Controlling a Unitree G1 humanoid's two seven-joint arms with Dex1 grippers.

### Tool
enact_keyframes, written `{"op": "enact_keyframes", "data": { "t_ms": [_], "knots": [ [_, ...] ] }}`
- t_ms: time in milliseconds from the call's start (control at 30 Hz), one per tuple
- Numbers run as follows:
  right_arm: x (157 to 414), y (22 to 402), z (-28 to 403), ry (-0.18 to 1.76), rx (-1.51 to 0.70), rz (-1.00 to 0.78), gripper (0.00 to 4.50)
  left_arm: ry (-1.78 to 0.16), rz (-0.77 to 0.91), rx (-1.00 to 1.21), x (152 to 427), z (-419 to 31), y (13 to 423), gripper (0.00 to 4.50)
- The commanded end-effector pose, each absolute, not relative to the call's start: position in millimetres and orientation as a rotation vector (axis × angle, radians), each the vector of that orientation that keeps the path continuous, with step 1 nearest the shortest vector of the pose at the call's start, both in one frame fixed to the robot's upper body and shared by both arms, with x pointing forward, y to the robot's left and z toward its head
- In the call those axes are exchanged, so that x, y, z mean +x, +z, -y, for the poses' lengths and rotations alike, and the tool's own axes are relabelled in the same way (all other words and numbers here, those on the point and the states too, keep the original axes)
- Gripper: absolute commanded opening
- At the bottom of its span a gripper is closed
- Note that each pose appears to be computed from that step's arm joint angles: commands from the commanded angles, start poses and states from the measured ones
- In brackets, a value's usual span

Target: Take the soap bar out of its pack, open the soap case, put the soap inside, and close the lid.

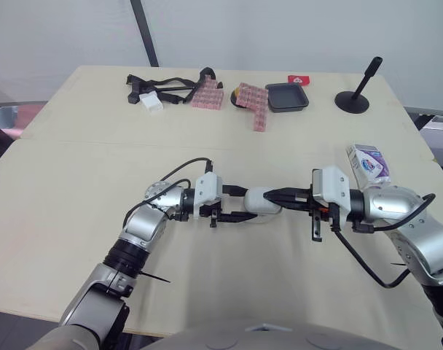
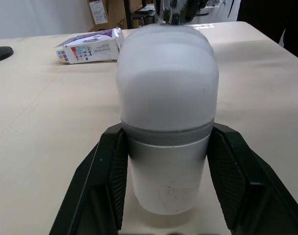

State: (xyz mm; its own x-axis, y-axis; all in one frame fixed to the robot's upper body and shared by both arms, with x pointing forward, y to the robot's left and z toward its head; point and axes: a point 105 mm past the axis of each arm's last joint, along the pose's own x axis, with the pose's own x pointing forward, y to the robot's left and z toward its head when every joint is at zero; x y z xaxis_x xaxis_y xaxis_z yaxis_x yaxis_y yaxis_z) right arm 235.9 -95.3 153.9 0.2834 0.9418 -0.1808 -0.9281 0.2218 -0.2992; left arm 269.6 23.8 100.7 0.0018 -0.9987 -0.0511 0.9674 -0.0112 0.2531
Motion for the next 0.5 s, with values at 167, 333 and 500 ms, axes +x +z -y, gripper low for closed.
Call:
{"op": "enact_keyframes", "data": {
  "t_ms": [167,333,500],
  "knots": [
    [238,128,103,1.263,-0.374,-0.088,0.02,-1.535,0.179,0.255,273,-27,106,1.87],
    [238,135,102,1.253,-0.324,-0.045,0.02,-1.534,0.177,0.257,274,-28,105,1.87],
    [240,150,106,1.222,-0.237,0.011,0.02,-1.532,0.176,0.263,274,-29,105,1.87]
  ]
}}
